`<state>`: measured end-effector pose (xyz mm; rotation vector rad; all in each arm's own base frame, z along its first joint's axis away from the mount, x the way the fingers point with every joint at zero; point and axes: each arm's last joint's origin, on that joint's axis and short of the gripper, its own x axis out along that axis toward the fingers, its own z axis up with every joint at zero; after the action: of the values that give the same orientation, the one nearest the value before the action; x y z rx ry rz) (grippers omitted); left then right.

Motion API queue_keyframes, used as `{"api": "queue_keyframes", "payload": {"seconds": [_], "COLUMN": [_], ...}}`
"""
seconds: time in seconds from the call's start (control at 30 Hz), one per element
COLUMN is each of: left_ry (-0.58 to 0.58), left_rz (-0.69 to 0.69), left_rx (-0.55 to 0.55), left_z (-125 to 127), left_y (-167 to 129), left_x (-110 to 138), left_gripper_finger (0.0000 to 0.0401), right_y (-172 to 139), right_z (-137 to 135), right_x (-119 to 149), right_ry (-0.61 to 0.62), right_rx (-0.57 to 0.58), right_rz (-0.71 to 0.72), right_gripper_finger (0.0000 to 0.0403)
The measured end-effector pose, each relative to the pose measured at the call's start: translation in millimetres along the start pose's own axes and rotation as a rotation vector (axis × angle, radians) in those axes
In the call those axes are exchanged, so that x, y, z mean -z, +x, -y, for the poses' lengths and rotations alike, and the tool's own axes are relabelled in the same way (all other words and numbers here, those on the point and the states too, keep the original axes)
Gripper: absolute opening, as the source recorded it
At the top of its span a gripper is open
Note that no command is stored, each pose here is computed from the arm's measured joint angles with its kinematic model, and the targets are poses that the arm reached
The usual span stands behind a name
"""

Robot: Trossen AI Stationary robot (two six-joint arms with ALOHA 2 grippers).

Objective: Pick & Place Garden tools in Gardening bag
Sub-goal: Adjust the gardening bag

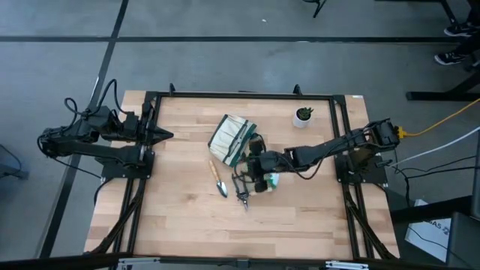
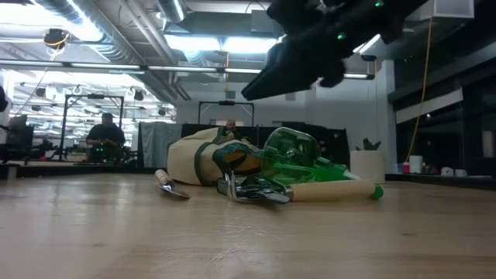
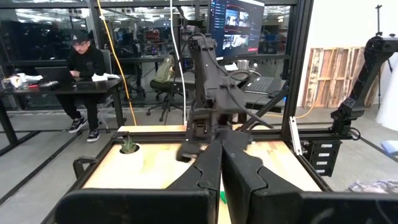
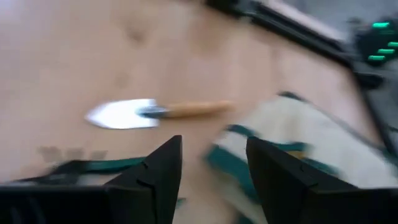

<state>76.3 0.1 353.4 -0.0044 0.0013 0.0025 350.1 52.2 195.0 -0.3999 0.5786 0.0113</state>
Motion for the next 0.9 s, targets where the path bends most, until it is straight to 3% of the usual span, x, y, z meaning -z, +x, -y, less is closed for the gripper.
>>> {"api": "queue_keyframes", "payload": {"seconds": [0.53,0.8,0.9], "left_ry": [0.000,0.000,0.000], "left_rz": [0.000,0.000,0.000], "left_rx": [0.000,0.000,0.000], "left_z": [0,0,0], "left_y": [0,0,0], "left_x": [0,0,0], "left_gripper_finger": [0.0006,0.0006,0.0006], "right_y": [10,18,29], "right_z": [83,98,96], "right_x": [31,43,48], "right_ry": [-0.045,-0.032,-0.081], "right_rx": [0.228,0.237,0.240], "right_rz": [-0.117,-0.124,-0.128], "right_gripper_finger": [0.0185,0.0185,0.0185]}}
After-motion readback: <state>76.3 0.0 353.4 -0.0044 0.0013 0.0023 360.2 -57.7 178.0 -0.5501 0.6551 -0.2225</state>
